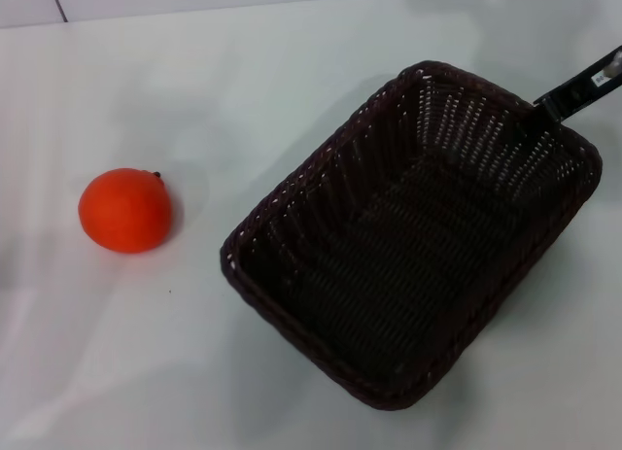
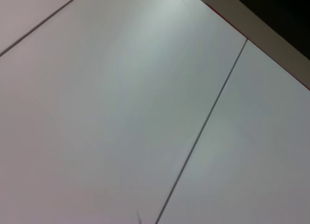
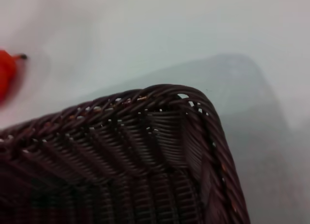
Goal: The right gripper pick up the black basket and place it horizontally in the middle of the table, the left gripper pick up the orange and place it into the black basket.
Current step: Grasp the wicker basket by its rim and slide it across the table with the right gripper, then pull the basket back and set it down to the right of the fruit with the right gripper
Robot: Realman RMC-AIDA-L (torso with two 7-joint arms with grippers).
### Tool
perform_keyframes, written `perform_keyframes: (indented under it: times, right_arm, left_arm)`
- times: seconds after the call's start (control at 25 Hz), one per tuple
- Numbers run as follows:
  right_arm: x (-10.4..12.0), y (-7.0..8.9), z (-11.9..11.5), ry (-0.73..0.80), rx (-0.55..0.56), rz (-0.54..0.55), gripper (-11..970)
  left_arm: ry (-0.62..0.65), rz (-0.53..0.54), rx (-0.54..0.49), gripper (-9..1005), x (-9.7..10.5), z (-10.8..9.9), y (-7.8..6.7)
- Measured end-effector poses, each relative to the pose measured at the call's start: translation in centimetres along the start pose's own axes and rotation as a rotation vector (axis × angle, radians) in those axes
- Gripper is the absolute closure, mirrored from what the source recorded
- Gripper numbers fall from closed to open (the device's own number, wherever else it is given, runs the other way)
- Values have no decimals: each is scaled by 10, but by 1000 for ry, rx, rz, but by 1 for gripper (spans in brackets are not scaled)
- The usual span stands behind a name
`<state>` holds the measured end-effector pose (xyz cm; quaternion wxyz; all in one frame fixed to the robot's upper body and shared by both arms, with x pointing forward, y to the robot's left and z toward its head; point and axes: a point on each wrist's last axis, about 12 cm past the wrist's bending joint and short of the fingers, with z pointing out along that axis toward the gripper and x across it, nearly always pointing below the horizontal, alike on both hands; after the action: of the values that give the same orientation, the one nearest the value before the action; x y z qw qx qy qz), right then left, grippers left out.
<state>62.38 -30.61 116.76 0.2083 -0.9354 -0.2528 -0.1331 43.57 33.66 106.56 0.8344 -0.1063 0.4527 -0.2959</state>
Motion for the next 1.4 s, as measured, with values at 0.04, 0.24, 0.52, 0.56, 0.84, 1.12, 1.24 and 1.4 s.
perform_keyframes:
  times: [0.04,0.24,0.52,0.56,0.84,1.12,1.24,1.4]
  right_arm:
    - [-3,1,-3,22,28,21,747]
    - [-19,8,-18,147,166,116,750]
    - [-49,21,-17,288,310,274,747]
    - [-54,23,-16,315,333,300,743]
    - [-72,26,6,398,394,416,717]
    - [-81,27,31,519,382,535,691]
    - [-81,24,42,536,376,570,679]
    - [-81,18,56,547,377,606,664]
  left_arm:
    - [-1,4,4,211,-1,1,0]
    - [1,1,3,211,-1,2,1]
    - [-4,0,25,211,-3,7,2]
    - [-4,0,27,211,-3,8,2]
    - [11,0,29,212,1,15,3]
    - [13,6,42,211,1,21,4]
    - [13,4,43,211,2,23,4]
    - [12,2,42,211,2,24,4]
